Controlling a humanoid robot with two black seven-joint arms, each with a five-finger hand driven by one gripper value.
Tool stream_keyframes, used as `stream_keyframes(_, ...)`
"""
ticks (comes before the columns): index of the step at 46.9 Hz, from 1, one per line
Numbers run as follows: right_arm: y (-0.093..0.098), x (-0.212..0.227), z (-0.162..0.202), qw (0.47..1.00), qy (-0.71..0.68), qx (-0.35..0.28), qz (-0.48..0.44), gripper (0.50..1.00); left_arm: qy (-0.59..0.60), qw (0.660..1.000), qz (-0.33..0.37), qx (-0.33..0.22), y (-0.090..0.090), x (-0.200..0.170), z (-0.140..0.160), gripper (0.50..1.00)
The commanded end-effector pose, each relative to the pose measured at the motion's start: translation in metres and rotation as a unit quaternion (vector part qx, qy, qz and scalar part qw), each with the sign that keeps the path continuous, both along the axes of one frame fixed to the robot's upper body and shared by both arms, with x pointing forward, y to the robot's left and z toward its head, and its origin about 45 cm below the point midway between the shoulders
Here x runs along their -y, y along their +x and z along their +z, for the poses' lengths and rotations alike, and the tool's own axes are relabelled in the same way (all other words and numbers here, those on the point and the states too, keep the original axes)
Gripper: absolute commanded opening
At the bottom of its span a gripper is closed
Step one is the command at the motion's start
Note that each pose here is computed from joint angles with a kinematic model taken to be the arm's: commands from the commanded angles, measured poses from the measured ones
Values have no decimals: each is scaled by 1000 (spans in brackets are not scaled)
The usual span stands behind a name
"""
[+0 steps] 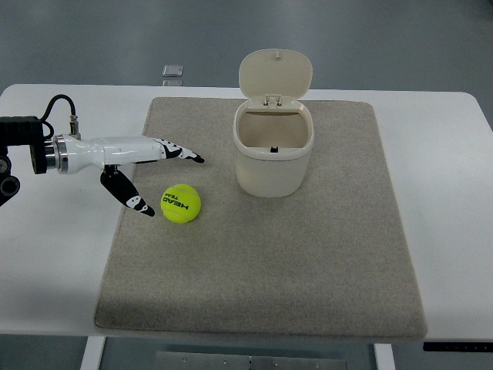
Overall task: Put tennis ball into box with left hand
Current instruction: 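Reach the left hand down beside the yellow tennis ball, then close the left hand fingers around the tennis ball and lift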
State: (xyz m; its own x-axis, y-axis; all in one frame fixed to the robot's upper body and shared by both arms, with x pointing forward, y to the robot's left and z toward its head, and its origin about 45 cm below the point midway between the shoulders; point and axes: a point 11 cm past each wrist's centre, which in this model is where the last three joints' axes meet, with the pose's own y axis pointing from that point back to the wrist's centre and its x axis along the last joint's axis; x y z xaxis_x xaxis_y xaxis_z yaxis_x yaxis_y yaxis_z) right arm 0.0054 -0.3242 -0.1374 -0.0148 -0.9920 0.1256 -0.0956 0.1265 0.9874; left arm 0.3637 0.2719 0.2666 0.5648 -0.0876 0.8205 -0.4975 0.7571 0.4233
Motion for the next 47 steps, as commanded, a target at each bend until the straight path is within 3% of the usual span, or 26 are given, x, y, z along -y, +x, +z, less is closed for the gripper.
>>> stream_keyframes(1,0,0,0,1000,0,0,0,913,32,999,-20,13,-3,2,-5,992)
stream_keyframes(16,0,0,0,1000,-1,0,0,913,65,996,-49,43,-2,21,-18,977)
stream_keyframes(24,0,0,0,1000,-1,0,0,913,73,995,-56,49,-2,26,-22,934)
stream_keyframes(38,0,0,0,1000,0,0,0,913,93,992,-66,49,-4,28,-30,765)
stream_keyframes(45,0,0,0,1000,0,1,0,913,94,992,-64,54,-2,28,-27,594)
stream_keyframes(47,0,0,0,1000,-1,0,0,913,93,992,-62,57,0,27,-24,523)
